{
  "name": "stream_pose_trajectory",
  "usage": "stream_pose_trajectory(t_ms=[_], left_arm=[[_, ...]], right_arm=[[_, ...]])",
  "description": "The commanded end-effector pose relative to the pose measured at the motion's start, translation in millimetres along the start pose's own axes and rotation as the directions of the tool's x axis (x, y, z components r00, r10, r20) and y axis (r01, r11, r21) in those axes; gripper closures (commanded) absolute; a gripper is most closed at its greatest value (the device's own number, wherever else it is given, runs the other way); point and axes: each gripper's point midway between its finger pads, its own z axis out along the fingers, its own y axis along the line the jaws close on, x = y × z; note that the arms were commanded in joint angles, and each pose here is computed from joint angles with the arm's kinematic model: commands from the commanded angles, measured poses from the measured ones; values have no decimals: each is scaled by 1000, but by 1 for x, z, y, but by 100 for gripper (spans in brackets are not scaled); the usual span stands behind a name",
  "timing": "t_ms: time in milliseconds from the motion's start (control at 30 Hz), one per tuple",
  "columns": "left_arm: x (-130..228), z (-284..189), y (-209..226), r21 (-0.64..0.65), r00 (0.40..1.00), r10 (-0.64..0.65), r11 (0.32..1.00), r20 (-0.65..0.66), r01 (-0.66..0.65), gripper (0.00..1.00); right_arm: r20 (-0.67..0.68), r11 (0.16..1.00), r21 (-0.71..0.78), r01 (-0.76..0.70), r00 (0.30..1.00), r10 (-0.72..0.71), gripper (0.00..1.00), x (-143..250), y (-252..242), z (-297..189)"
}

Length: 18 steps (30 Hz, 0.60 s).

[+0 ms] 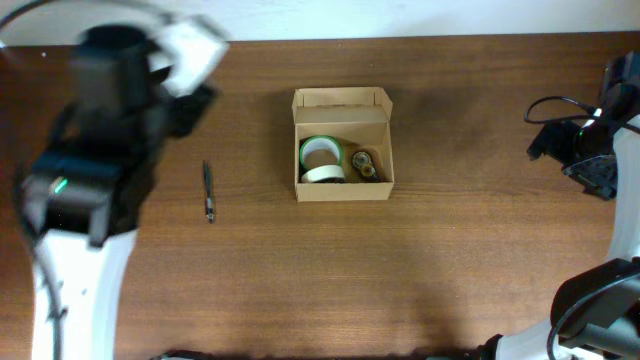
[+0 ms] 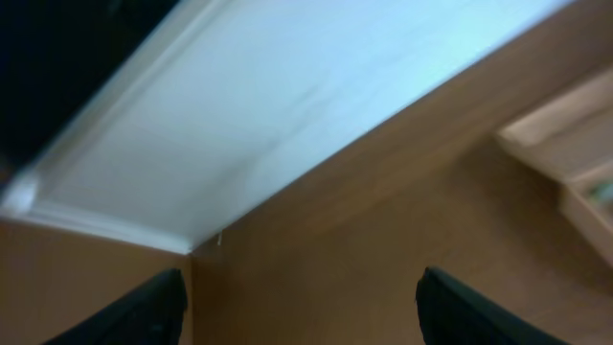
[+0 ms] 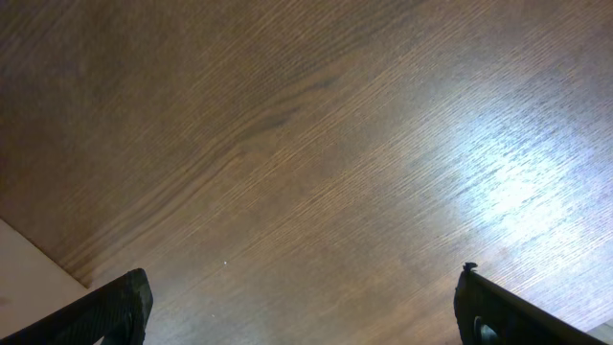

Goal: Pack container
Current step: 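Release the marker and swing the left gripper back to the dark pen, then grasp the dark grey pen with the left gripper and lift it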

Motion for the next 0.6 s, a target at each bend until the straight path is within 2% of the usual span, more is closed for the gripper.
stream_pose_trajectory(t_ms=[0,100,200,233,300,567], left_arm=[[89,46,-10,26,948,-243,967,-203,254,24],[150,75,-41,71,848,-387,896,-362,439,23],[202,103,-92,137,744,-395,830,-539,541,25],[212,110,-102,146,723,-382,822,-575,550,30],[226,121,-117,163,692,-356,809,-628,564,33],[270,163,-157,144,573,-327,766,-752,626,36]], right_arm=[[-11,1000,3,-7,1000,7,1,0,-2,4],[-11,1000,3,-7,1000,7,1,0,-2,4],[-11,1000,3,-7,1000,7,1,0,-2,4],[-11,1000,3,-7,1000,7,1,0,-2,4],[-11,1000,3,-7,1000,7,1,0,-2,4],[-11,1000,3,-7,1000,7,1,0,-2,4]])
